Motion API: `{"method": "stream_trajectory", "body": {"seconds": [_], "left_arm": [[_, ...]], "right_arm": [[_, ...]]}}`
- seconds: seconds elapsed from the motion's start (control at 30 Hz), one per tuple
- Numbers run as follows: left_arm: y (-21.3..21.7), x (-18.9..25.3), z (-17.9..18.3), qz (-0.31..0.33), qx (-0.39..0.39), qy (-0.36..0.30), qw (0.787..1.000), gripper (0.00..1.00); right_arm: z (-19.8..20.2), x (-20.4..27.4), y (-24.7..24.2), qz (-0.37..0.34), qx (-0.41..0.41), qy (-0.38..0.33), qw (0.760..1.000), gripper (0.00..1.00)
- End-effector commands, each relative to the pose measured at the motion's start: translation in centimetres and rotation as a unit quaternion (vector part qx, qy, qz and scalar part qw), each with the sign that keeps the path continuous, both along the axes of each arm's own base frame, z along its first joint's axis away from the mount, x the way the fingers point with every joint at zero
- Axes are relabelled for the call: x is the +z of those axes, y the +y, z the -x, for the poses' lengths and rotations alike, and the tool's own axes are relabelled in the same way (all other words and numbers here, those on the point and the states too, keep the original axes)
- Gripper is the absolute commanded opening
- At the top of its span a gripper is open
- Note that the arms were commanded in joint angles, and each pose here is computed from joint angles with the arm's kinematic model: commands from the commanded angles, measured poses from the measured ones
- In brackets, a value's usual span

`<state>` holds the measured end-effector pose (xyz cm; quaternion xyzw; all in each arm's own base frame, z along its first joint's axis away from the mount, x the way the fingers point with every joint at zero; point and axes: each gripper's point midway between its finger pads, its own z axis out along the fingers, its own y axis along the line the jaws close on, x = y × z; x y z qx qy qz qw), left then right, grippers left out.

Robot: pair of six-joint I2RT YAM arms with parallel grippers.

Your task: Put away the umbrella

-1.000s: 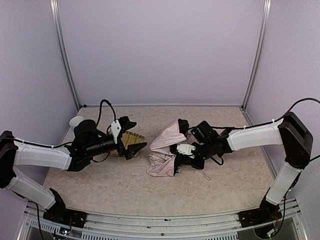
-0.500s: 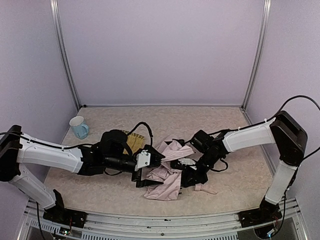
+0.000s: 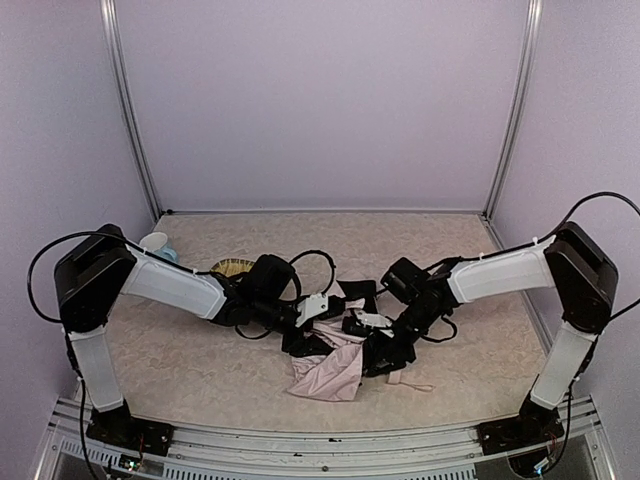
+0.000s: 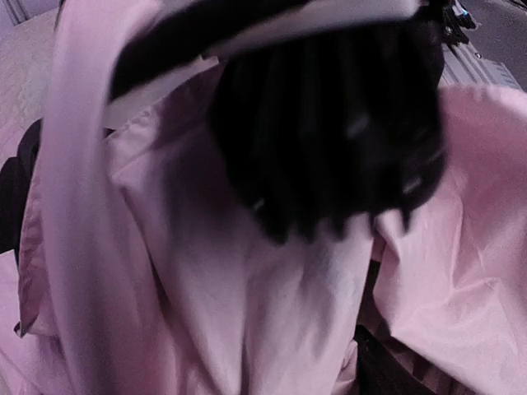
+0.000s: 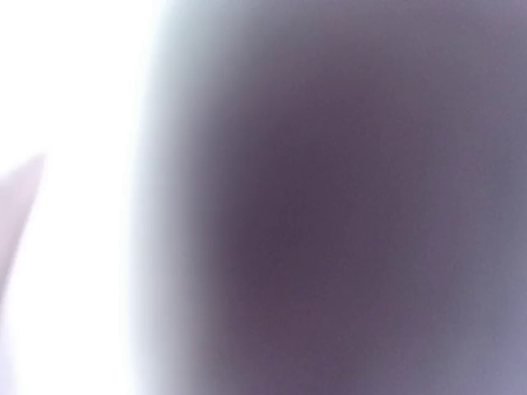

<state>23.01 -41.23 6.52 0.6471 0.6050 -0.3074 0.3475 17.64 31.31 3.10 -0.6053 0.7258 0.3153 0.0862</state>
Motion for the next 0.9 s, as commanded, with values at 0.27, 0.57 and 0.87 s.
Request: {"method": "stream_trajectory", "body": {"seconds": [0.27, 0.57, 0.87], "left_arm": [[2.0, -5.2, 2.7, -0.078, 0.006, 0.182, 0.980, 0.29], [2.7, -7.1, 2.8, -0.103, 0.017, 0.239, 0.965, 0.19], [3.2, -8.2, 3.6, -0.120, 0.012, 0.274, 0.954, 0.18]], "right_arm": [[-3.4, 7.8, -2.2, -0.054, -0.130, -0.175, 0.974, 0.82], [2.2, 15.8, 1.8, -0.155, -0.070, -0.342, 0.924, 0.97], [3.8, 9.3, 7.3, -0.096, 0.043, -0.385, 0.917, 0.88]]}}
